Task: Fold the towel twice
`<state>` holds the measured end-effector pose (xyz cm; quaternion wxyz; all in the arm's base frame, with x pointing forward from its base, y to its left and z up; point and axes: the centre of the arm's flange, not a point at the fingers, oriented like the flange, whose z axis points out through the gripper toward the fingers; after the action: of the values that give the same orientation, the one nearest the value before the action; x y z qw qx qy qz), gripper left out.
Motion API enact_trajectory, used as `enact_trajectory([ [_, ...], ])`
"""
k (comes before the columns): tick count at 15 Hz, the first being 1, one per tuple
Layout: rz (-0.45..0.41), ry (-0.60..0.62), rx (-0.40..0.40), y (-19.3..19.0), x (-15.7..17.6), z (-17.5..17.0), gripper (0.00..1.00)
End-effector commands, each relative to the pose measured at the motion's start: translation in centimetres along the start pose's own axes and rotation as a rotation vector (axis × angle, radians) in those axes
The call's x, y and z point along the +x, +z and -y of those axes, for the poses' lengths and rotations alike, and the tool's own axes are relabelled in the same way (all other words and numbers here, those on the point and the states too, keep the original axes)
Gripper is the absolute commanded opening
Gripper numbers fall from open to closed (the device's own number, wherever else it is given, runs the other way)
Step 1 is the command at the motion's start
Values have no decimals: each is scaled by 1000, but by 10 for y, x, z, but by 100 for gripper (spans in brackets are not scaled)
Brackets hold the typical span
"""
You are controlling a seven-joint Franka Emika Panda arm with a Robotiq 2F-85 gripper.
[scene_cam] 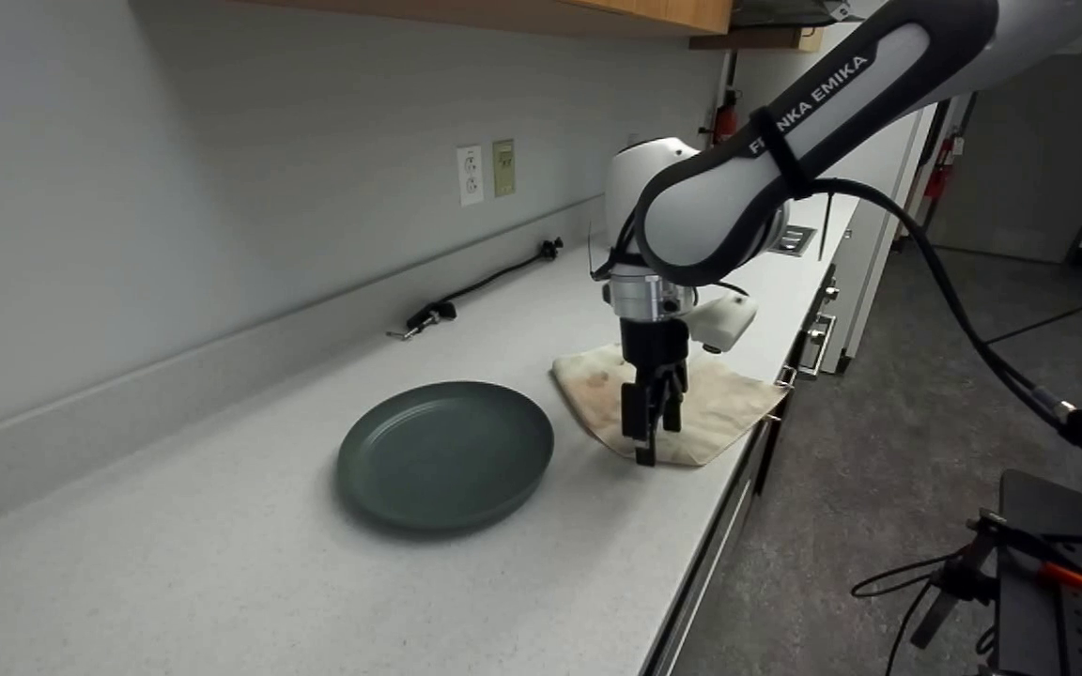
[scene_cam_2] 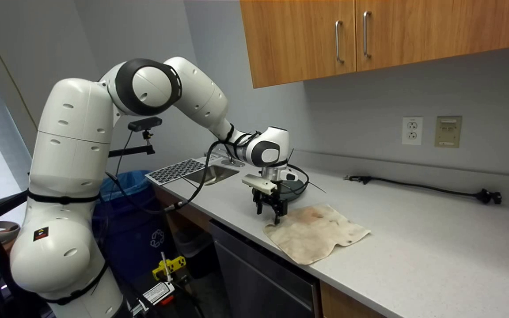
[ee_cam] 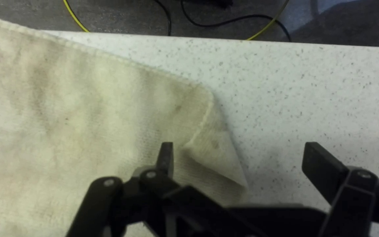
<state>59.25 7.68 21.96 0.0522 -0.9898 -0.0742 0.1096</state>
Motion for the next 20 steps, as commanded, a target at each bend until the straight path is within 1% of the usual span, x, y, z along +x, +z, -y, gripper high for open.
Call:
enact_trajectory([
  [1,5,31,10,11,20,-3,100],
  [5,20,41,26,21,25,-3,100],
  [11,8,77,20,15,28,-1,100],
  [20,16,150,11,15,20,6,100],
])
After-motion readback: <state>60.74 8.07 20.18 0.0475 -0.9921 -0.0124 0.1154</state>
